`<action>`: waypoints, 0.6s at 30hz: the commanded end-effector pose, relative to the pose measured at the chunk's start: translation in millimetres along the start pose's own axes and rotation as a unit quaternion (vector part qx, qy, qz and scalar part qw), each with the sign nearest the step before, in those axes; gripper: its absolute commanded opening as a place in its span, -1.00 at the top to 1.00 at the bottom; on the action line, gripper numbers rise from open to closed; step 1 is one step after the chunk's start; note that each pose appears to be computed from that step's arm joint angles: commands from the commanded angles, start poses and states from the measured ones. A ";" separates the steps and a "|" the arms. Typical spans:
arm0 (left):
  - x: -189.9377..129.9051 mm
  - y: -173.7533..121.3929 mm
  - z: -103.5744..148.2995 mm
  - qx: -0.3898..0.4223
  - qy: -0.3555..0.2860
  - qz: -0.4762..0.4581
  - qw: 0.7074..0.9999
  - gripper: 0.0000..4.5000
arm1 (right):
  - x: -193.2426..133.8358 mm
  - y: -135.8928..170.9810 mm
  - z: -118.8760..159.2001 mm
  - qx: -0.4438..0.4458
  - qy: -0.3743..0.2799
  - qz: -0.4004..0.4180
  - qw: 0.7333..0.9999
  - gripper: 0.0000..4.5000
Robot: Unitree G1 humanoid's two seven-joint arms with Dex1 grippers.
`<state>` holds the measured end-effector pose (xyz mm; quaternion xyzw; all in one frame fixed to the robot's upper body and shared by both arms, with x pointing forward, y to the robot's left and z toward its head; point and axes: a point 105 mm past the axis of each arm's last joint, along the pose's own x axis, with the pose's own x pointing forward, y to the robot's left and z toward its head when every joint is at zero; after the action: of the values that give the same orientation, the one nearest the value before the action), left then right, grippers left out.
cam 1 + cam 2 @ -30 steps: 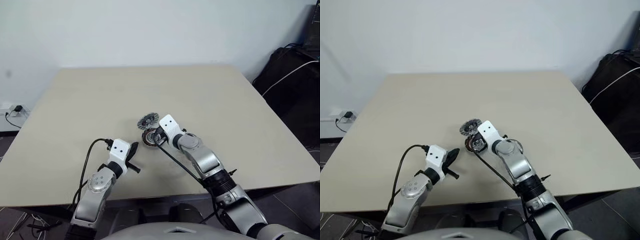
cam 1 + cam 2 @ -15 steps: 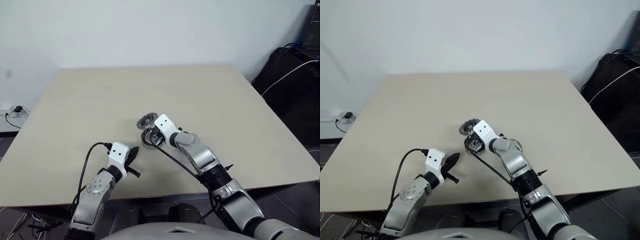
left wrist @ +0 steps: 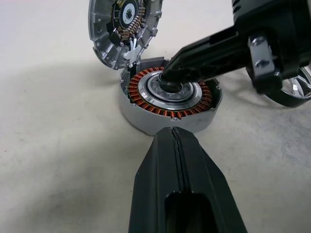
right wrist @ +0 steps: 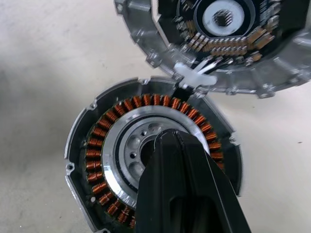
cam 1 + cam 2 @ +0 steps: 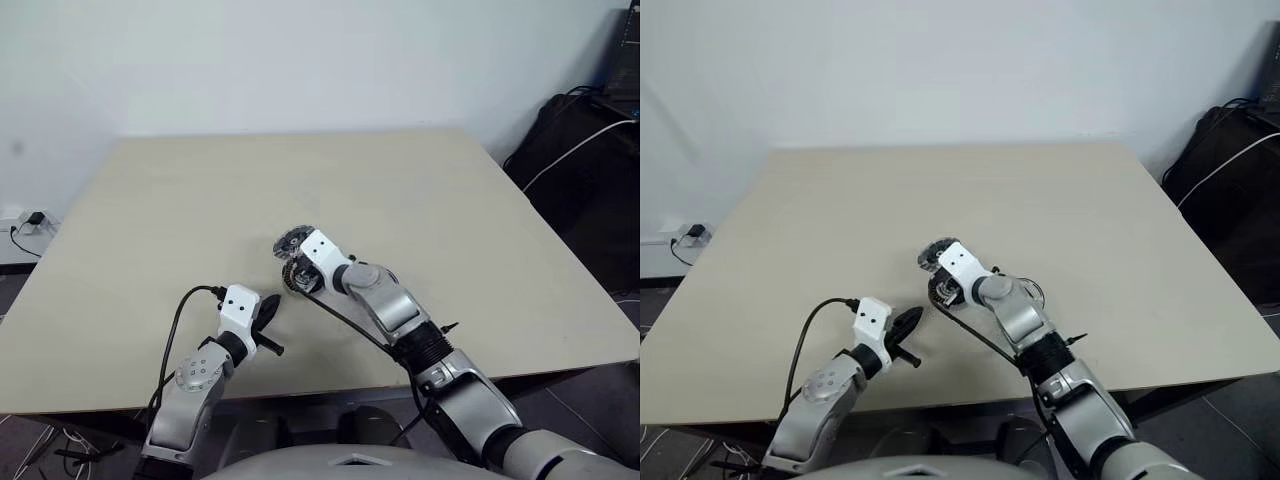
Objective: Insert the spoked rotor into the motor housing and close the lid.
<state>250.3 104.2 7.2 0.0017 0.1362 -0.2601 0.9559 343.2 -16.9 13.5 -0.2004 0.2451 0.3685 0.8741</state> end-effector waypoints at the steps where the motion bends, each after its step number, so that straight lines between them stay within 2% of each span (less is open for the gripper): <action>1: 2.6 -3.7 16.8 0.008 -0.030 -0.006 1.000 1.00 | 0.3 -3.8 17.0 -0.018 -0.022 -0.001 1.000 0.99; 18: 4.2 -3.9 19.1 0.009 -0.035 -0.001 0.999 1.00 | -8.6 7.1 9.9 -0.060 0.004 0.061 0.996 0.99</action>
<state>251.8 102.7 8.2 -0.0025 0.1334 -0.2533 0.9581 334.7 -16.3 14.2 -0.2378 0.2547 0.4279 0.8340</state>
